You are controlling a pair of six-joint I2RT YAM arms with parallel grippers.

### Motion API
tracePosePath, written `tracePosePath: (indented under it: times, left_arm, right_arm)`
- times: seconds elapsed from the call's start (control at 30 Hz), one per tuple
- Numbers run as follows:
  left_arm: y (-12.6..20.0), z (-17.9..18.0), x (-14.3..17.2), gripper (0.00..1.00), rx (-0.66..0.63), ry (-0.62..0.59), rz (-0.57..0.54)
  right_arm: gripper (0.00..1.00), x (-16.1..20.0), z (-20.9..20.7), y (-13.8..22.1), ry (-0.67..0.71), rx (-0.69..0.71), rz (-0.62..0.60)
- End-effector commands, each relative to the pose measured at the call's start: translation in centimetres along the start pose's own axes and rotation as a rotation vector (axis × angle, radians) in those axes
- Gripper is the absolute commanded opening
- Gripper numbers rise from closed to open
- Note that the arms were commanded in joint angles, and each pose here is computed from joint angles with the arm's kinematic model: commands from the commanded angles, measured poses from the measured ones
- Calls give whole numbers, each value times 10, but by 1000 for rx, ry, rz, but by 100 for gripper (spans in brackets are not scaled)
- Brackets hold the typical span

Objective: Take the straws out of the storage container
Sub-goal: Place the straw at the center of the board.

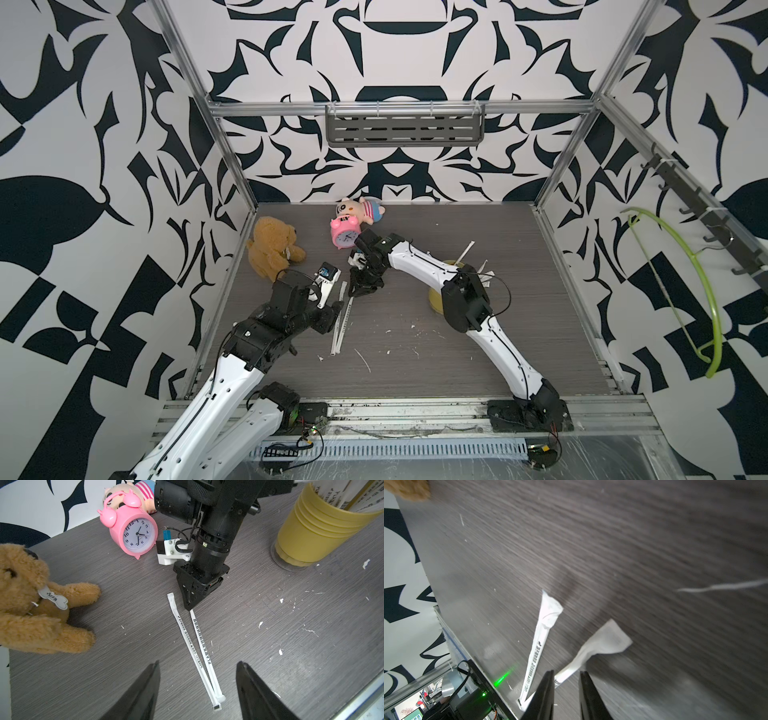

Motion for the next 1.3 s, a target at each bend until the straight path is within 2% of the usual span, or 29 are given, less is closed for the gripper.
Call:
tracePosePath:
  times: [0.0, 0.53, 0.87, 1.27]
  left_arm:
    - [-2, 0, 2, 65, -2, 3, -8]
    - [-2, 0, 2, 65, 1, 3, -9]
    - [-1, 1, 2, 65, -3, 4, -10]
    - [0, 1, 2, 65, -4, 7, -16]
  right_arm:
    - [29, 4, 17, 17, 39, -1, -34]
    - [29, 5, 32, -5, 45, -84, 12]
    - [30, 8, 35, 35, 99, 38, -100]
    - [30, 20, 31, 40, 115, 91, -107]
Point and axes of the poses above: each gripper's point midway between its finger pads, its own y axis back along the fingers, its own z axis along the line the jaws close on, x = y × z, the point moved 3 cm from there along y, back along the fingers, and after that the axes turned 10 degrees about -y, right-handed, at the moved point
